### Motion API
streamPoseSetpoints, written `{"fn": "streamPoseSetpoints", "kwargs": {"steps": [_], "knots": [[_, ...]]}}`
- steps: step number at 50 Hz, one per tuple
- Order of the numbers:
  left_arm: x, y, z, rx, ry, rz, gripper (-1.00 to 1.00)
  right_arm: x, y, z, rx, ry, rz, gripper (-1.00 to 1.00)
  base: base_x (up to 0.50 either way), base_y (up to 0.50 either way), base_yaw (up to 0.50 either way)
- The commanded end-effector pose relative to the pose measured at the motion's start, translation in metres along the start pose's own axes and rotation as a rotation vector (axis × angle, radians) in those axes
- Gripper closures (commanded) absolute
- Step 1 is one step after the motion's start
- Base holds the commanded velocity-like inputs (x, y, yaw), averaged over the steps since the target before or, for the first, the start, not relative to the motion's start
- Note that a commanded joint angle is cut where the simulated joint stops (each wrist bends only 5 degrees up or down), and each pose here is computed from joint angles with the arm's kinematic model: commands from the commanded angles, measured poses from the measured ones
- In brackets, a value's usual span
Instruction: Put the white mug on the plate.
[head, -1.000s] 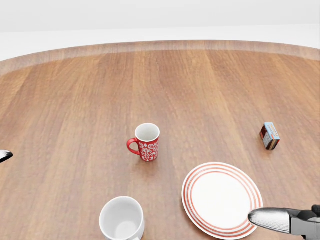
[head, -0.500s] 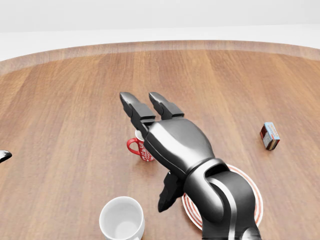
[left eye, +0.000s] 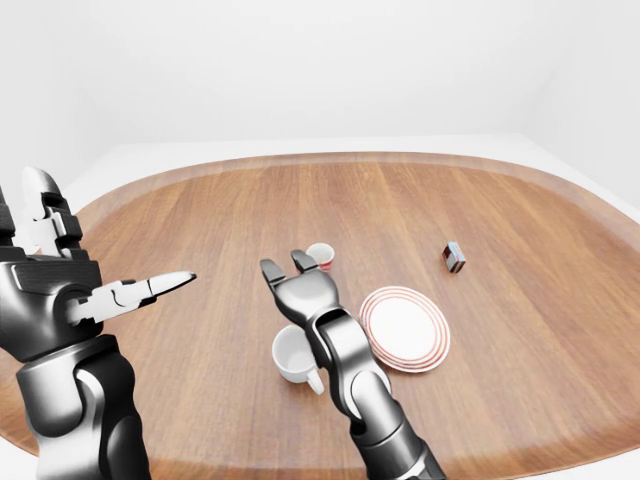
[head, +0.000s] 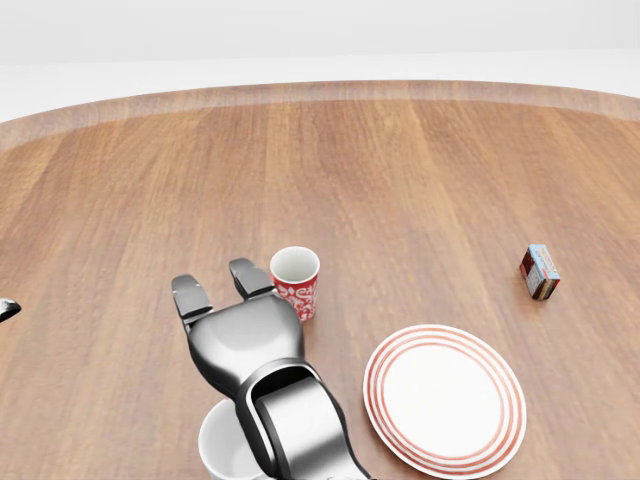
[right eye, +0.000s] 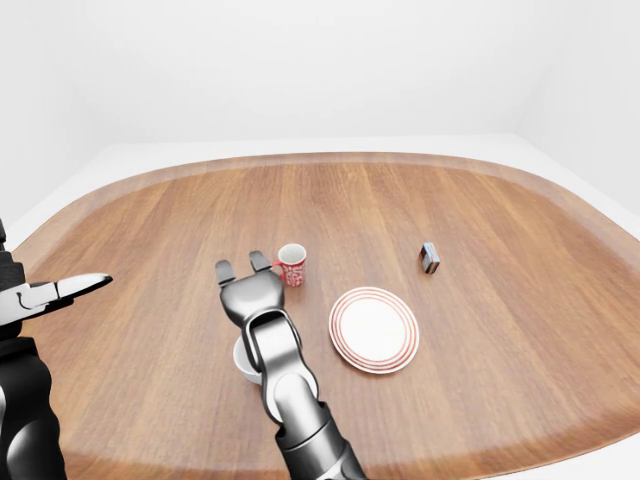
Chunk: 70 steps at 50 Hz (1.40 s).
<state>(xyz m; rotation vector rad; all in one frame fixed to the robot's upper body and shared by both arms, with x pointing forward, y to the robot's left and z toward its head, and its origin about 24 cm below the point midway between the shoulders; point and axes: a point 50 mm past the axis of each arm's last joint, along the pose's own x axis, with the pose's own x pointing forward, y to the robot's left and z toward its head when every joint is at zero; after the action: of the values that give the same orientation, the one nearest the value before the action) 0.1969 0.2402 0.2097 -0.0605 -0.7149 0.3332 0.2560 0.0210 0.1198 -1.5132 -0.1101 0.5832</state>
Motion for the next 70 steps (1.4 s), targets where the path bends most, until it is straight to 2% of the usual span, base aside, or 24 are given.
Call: {"fn": "streamPoseSetpoints", "kwargs": {"steps": [1, 18, 29, 39, 70], "knots": [[0.001, 0.001, -0.016, -0.013, 0.062, 0.015, -1.0, 0.015, 0.045, 0.029, -0.105, -0.068, 0.205, -1.0, 0.0, 0.0, 0.0], [0.0, 0.001, -0.018, -0.012, 0.073, 0.015, -1.0, 0.028, 0.078, 0.029, -0.104, -0.087, 0.373, -1.0, 0.0, 0.0, 0.0], [0.0, 0.0, -0.016, -0.015, 0.065, 0.014, -1.0, 0.048, 0.088, 0.016, -0.065, -0.078, 0.498, -1.0, 0.0, 0.0, 0.0], [0.0, 0.001, -0.017, -0.015, 0.07, 0.015, -1.0, 0.056, 0.093, 0.013, -0.053, -0.083, 0.559, -1.0, 0.0, 0.0, 0.0], [0.0, 0.001, -0.018, -0.018, 0.072, 0.016, -1.0, 0.067, 0.094, 0.008, -0.032, -0.087, 0.652, -1.0, 0.0, 0.0, 0.0]]}}
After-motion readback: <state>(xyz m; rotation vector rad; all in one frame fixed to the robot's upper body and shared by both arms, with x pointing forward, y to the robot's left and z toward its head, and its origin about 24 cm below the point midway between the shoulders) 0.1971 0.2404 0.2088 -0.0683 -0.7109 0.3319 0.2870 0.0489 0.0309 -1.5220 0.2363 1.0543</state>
